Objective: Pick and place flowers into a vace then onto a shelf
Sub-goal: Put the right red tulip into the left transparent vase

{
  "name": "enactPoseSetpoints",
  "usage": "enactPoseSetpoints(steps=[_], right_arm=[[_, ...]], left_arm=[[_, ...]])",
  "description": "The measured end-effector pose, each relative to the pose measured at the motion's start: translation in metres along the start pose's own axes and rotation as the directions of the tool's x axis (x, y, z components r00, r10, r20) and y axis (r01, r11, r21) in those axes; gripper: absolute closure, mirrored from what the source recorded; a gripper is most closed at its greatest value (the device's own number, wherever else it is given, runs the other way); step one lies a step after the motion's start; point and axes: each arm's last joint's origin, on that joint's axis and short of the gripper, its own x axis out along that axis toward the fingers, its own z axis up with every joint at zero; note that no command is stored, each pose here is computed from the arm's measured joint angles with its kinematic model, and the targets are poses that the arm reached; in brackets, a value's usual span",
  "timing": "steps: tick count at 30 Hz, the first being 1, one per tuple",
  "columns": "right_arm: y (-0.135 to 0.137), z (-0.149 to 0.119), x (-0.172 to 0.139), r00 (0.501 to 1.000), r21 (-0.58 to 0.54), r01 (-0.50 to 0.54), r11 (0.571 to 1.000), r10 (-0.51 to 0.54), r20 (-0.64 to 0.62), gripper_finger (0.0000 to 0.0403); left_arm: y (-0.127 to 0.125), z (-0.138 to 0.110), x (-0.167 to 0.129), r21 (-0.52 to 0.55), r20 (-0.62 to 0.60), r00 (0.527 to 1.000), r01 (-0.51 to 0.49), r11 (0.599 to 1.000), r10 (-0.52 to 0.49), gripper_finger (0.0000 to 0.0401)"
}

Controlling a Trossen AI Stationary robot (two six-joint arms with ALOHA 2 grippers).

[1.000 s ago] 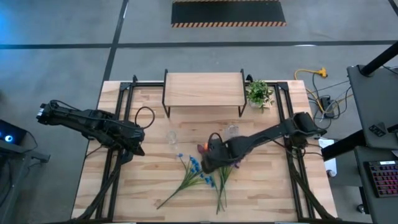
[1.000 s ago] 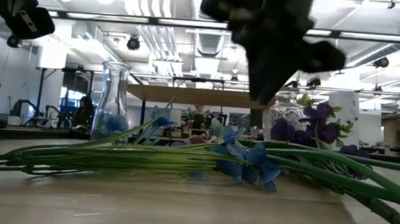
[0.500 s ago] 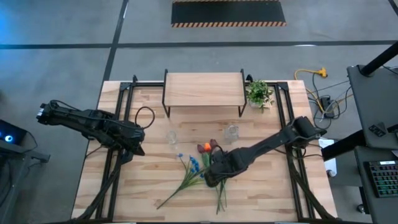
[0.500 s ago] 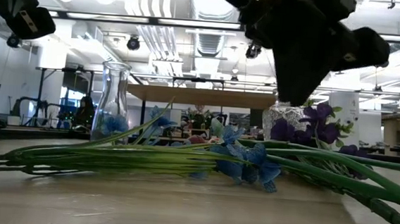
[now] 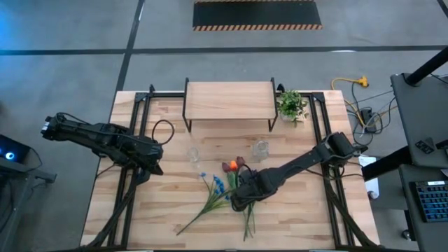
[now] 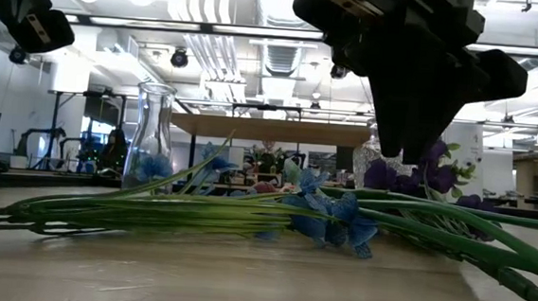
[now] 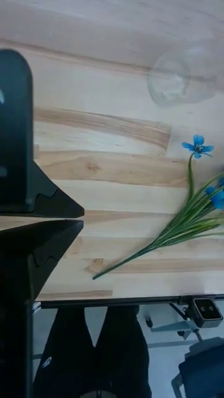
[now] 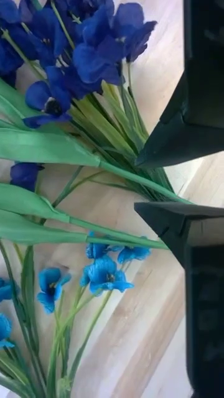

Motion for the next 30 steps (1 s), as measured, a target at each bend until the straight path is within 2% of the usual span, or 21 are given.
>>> enactPoseSetpoints(steps=[4,9,17,23,30], right_arm=[[0.0,0.001,0.0,1.0,0.011,0.003,1.0,-0.003,0.004,0.0279],[-0.003,0.003,0.003,1.0,0.014,0.019,1.0,-0.019,0.025,0.0274],[-0.007,0.005,0.01,0.999,0.008,0.028,1.0,-0.029,0.029,0.029],[-0.006,0.005,0.017,0.999,0.005,-0.015,1.0,0.015,0.029,0.0301],[-0.009,0.006,0.019,1.0,-0.006,0.006,1.0,-0.006,0.028,0.0315]], left_arm=[[0.0,0.0,0.0,-0.001,0.002,1.0,0.0,1.0,0.0,0.0401],[0.0,0.001,0.001,-0.001,0.002,1.0,0.001,1.0,-0.001,0.0401],[-0.001,0.002,0.001,0.003,0.012,1.0,0.006,1.0,-0.006,0.0401],[-0.001,0.003,0.001,0.005,0.017,1.0,0.008,1.0,-0.008,0.0401],[-0.001,0.003,0.001,0.005,0.017,1.0,0.008,1.0,-0.008,0.0401]])
